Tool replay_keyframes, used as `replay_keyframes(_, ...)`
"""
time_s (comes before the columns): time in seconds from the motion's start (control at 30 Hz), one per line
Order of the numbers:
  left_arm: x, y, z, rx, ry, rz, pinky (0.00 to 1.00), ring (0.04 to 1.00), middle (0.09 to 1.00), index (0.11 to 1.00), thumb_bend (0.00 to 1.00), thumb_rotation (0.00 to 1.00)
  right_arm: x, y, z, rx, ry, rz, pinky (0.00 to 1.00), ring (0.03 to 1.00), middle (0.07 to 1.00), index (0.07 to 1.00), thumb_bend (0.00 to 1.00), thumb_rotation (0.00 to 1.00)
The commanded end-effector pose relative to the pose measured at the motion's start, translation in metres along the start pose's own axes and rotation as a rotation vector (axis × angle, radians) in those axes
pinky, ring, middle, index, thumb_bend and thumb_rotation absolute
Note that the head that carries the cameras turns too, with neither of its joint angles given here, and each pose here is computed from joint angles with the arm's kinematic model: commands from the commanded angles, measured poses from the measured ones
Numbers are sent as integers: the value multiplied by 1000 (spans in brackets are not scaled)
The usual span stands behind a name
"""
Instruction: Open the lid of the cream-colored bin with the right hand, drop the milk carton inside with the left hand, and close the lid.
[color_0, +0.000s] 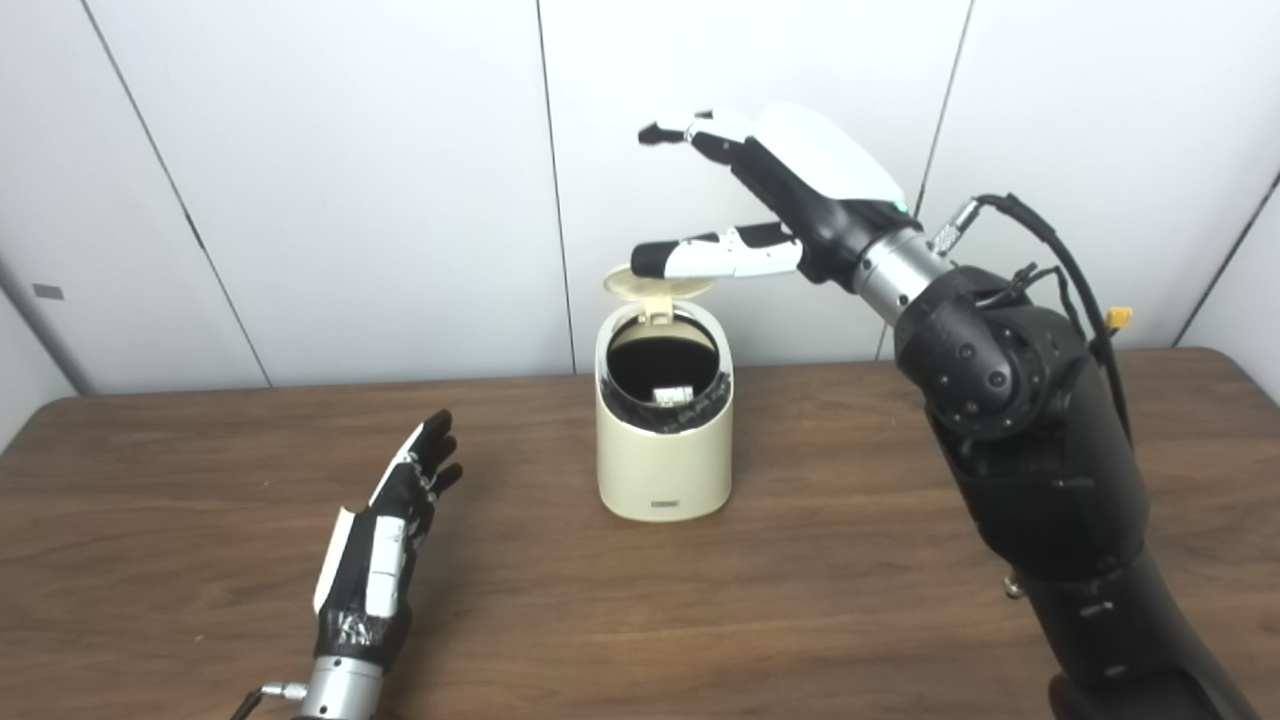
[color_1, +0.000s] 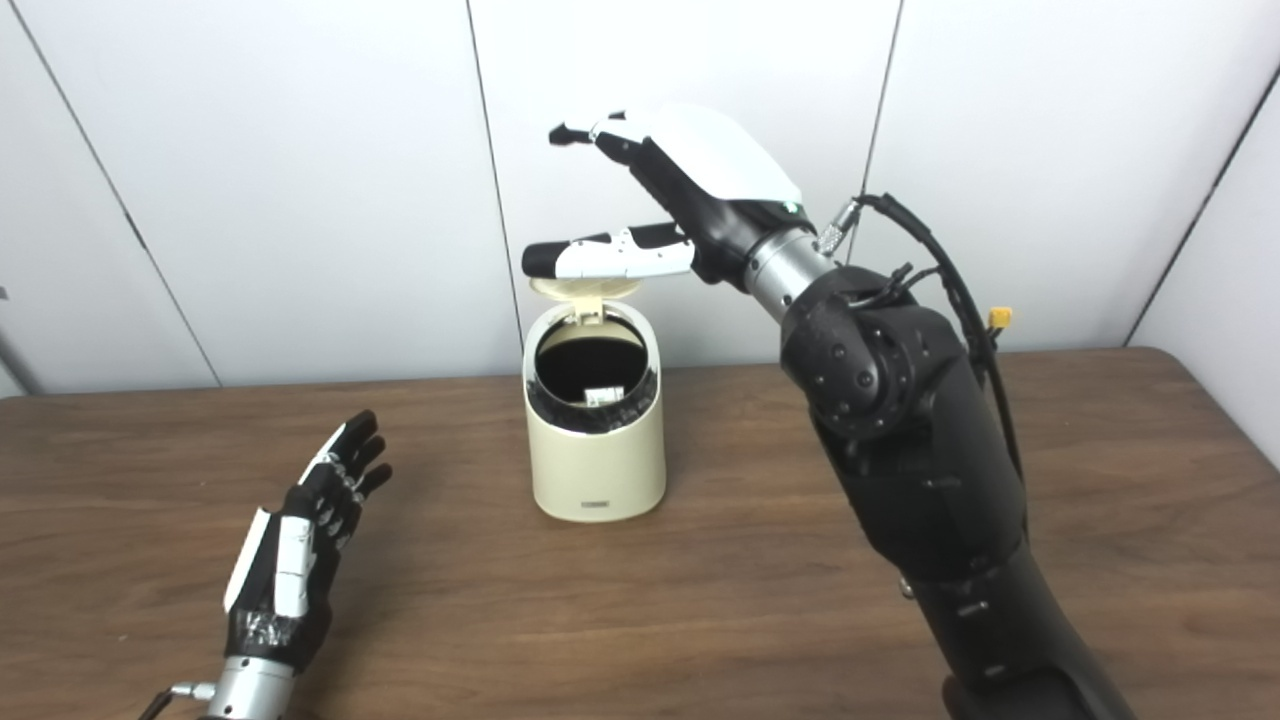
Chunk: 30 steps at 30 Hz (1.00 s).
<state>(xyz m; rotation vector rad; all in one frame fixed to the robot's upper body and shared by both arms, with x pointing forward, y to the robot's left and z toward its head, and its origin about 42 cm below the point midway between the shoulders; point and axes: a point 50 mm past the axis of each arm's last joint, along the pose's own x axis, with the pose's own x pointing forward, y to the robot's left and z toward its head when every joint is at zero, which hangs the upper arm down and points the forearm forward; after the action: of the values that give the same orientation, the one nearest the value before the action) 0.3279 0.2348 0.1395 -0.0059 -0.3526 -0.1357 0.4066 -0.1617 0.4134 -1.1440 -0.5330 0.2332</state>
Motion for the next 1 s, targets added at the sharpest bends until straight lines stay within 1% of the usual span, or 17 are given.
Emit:
replay_keyframes(0.0, 9, 0, 15, 9, -67, -7, 944, 966, 968, 963, 692, 1000, 7, -27, 6, -60, -27, -57, 906, 956, 884, 842, 844, 910)
replay_keyframes(0.17, 7, -3, 15, 7, -60, 2, 945, 954, 959, 953, 707, 1000, 12, -19, 1, -71, -22, -35, 917, 954, 885, 828, 892, 910)
replay_keyframes(0.23, 6, -4, 14, 2, -57, 6, 942, 949, 954, 948, 711, 996, 12, -16, 1, -82, -19, -20, 847, 932, 875, 815, 903, 920)
replay_keyframes(0.27, 6, -4, 13, 2, -55, 6, 939, 947, 951, 946, 713, 993, 12, -14, 1, -88, -23, -11, 829, 928, 868, 810, 900, 919)
replay_keyframes(0.4, 5, -3, 13, -2, -45, 15, 945, 943, 942, 936, 717, 993, 12, -7, -6, -97, -48, 13, 881, 925, 844, 803, 893, 940)
replay_keyframes(0.47, 5, -2, 12, -3, -42, 18, 946, 944, 942, 934, 716, 991, 10, -4, -7, -106, -51, 26, 889, 925, 844, 804, 886, 939)
replay_keyframes(0.7, 4, -2, 13, 13, -51, 20, 926, 935, 934, 928, 703, 984, 2, 6, -8, -124, -10, 63, 906, 926, 881, 824, 873, 942)
replay_keyframes(0.77, 5, -2, 13, 15, -53, 18, 929, 935, 930, 926, 703, 986, -2, 9, -8, -125, 1, 73, 874, 916, 887, 826, 880, 933)
replay_keyframes(0.83, 5, -3, 12, 15, -54, 17, 934, 936, 930, 924, 702, 982, -6, 13, -10, -105, -2, 87, 792, 920, 887, 826, 879, 920)
replay_keyframes(0.87, 5, -4, 12, 14, -54, 18, 931, 934, 929, 924, 700, 981, -7, 16, -10, -97, -7, 97, 806, 939, 889, 831, 871, 916)
replay_keyframes(0.93, 5, -4, 12, 20, -51, 20, 925, 931, 925, 921, 706, 979, -9, 19, -12, -91, -15, 112, 913, 962, 883, 836, 863, 924)
replay_keyframes(0.97, 5, -4, 12, 22, -50, 20, 925, 932, 924, 921, 711, 979, -9, 20, -13, -90, -17, 115, 948, 966, 879, 836, 861, 928)
